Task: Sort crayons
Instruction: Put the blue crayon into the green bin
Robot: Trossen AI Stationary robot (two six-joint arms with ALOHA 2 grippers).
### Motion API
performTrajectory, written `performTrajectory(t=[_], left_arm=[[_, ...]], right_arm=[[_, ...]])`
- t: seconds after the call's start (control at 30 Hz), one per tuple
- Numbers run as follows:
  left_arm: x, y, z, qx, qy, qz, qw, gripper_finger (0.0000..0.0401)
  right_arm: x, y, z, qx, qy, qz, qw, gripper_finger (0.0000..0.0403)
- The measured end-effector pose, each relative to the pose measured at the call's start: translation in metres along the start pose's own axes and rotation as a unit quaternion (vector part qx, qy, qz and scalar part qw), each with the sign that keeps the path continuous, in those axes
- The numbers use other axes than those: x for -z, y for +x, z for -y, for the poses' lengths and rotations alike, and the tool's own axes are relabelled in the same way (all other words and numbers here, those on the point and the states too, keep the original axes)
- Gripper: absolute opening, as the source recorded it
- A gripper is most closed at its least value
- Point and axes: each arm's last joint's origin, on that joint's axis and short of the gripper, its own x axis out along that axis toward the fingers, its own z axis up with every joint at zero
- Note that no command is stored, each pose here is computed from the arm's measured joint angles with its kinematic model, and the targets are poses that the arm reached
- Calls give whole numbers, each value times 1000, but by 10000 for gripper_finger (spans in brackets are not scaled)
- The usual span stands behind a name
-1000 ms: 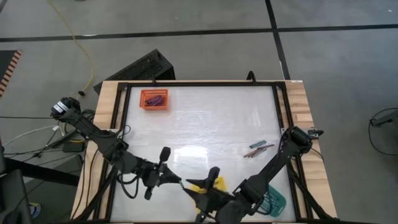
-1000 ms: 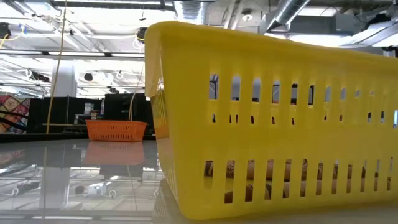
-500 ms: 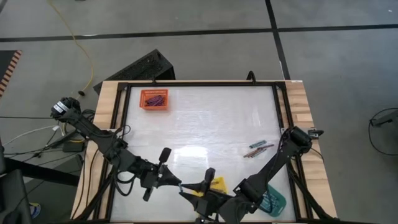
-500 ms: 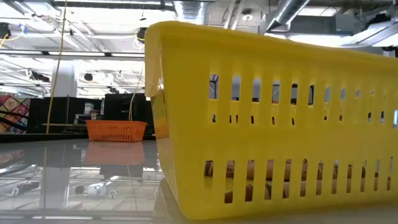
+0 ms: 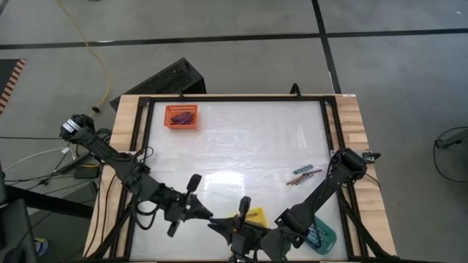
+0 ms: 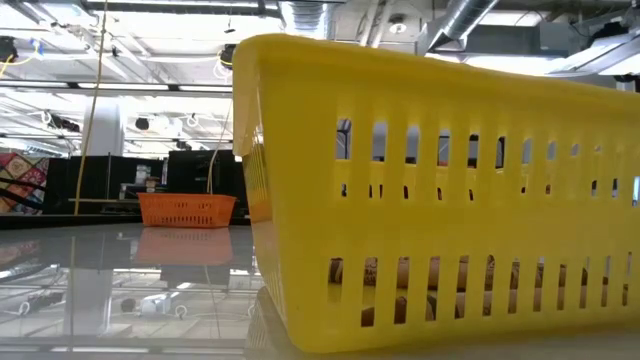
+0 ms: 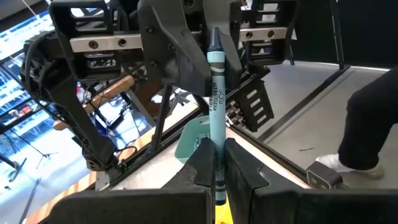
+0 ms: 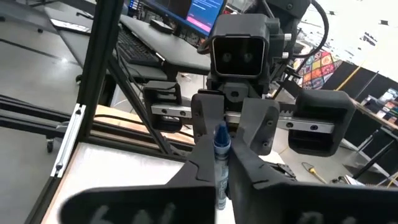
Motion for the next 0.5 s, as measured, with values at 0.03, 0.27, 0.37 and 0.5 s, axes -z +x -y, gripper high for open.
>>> performTrajectory(t=[0.03, 0.27, 0.37, 0.5], left_arm=[[0, 0, 0, 0, 2, 1, 1000, 0], [0, 0, 0, -6, 16, -1, 1000, 3], [0, 0, -1, -11, 19, -4, 1000, 26], [1, 0, -1, -20, 21, -12, 1000, 80]], right_arm=[[0, 1, 1, -1, -2, 0, 1000, 19], [1, 3, 2, 0, -2, 0, 1000, 4], [1, 1, 1, 4, 3, -2, 1000, 3], [-1, -9, -4, 13, 3, -8, 1000, 2]])
